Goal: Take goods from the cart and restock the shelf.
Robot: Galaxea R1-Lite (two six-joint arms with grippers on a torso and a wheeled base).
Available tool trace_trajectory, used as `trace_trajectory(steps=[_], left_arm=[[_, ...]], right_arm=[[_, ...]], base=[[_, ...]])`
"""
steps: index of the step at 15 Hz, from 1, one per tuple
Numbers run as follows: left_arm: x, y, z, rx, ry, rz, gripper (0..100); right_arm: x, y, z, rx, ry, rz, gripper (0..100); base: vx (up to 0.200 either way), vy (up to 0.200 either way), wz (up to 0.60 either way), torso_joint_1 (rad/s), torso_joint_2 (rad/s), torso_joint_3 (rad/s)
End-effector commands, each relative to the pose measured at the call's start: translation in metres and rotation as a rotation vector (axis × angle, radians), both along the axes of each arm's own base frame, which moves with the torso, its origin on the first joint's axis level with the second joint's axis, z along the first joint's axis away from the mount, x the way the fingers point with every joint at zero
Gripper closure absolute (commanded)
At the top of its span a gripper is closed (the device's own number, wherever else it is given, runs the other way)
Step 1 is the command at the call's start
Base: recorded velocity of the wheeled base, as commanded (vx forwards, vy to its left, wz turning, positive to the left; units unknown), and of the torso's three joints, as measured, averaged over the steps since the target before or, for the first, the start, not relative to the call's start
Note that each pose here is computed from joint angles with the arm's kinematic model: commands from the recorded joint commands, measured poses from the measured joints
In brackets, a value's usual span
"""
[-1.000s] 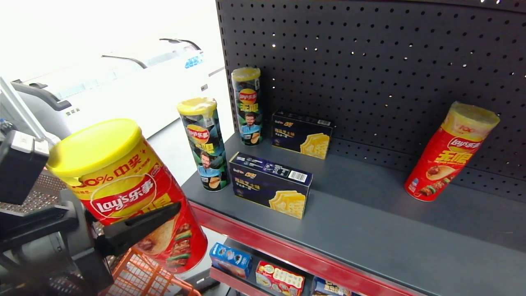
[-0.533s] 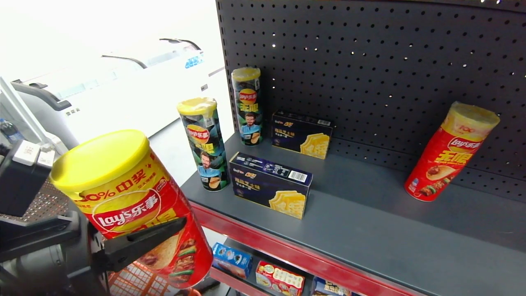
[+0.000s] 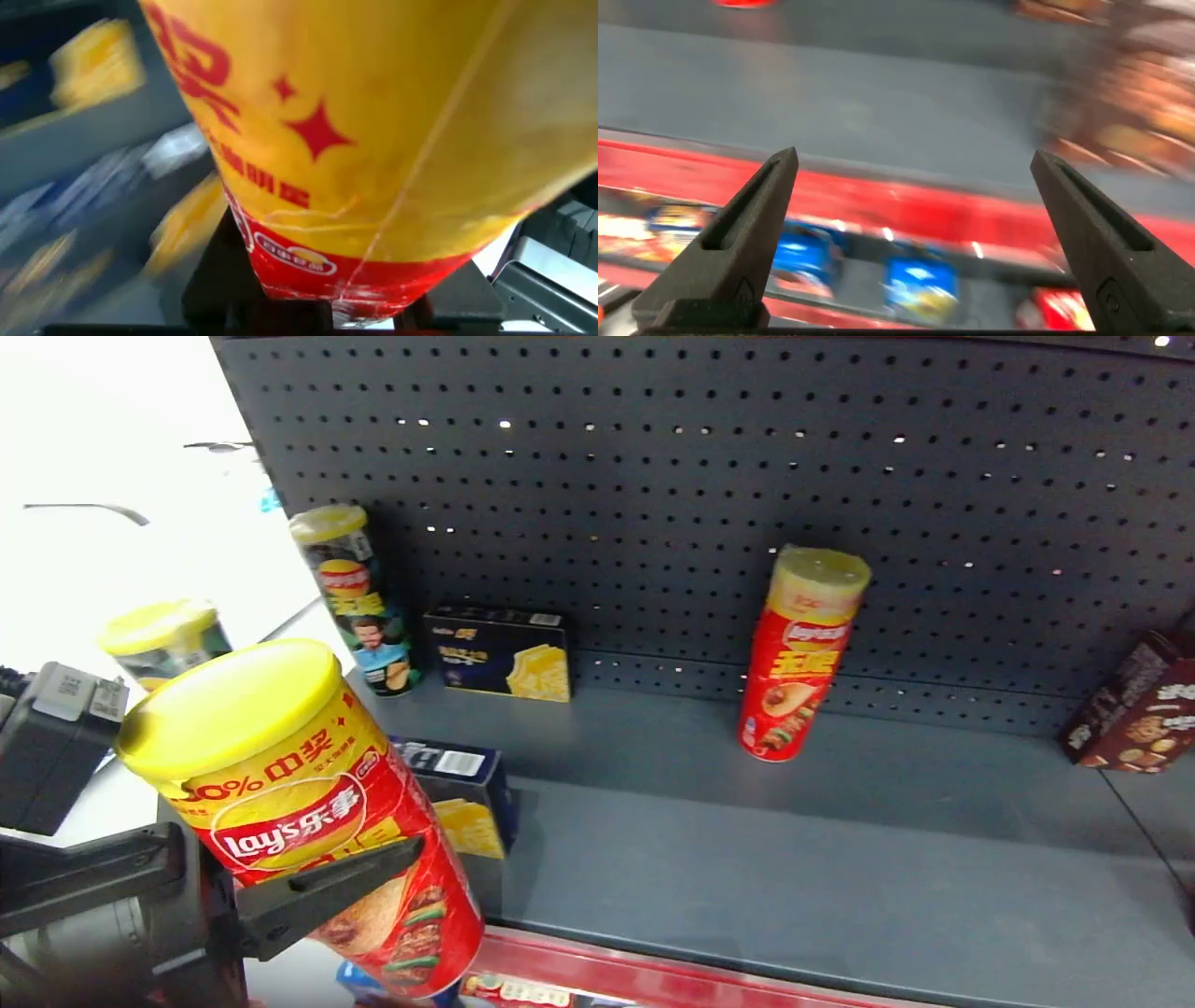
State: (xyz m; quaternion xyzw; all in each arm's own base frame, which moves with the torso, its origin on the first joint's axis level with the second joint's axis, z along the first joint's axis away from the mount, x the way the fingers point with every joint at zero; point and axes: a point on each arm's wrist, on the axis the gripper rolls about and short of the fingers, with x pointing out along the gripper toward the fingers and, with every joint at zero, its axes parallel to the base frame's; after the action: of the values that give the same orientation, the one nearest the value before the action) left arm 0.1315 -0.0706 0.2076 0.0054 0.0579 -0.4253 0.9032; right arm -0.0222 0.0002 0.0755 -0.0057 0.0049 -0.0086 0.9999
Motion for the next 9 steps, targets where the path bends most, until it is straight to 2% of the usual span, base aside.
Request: trace_trajectory(steps=[1,2,9], left_arm=[[0.0005,-0.0002,0.0001,0.0,0.0,0.0,100],[0.0003,0.0001,0.0003,-0.001,-0.002,0.002,100],[-0.0006,0.0026,0.0014,-0.004,-0.01,0.019,100]], right_arm=[[0.0,0.0,0.0,-0.001,-0.001,0.0,0],[0.0001,0.0,0.0,-0.002,0.001,0.0,0],[0.0,0.0001,0.0,0.001,-0.001,0.0,0]], base=[[0.0,0.0,-0.6,0.002,0.01,0.002],[0.0,0.0,-0.6,0.007,0.0,0.007],[0.0,0.0,0.0,0.0,0.0,0.0]])
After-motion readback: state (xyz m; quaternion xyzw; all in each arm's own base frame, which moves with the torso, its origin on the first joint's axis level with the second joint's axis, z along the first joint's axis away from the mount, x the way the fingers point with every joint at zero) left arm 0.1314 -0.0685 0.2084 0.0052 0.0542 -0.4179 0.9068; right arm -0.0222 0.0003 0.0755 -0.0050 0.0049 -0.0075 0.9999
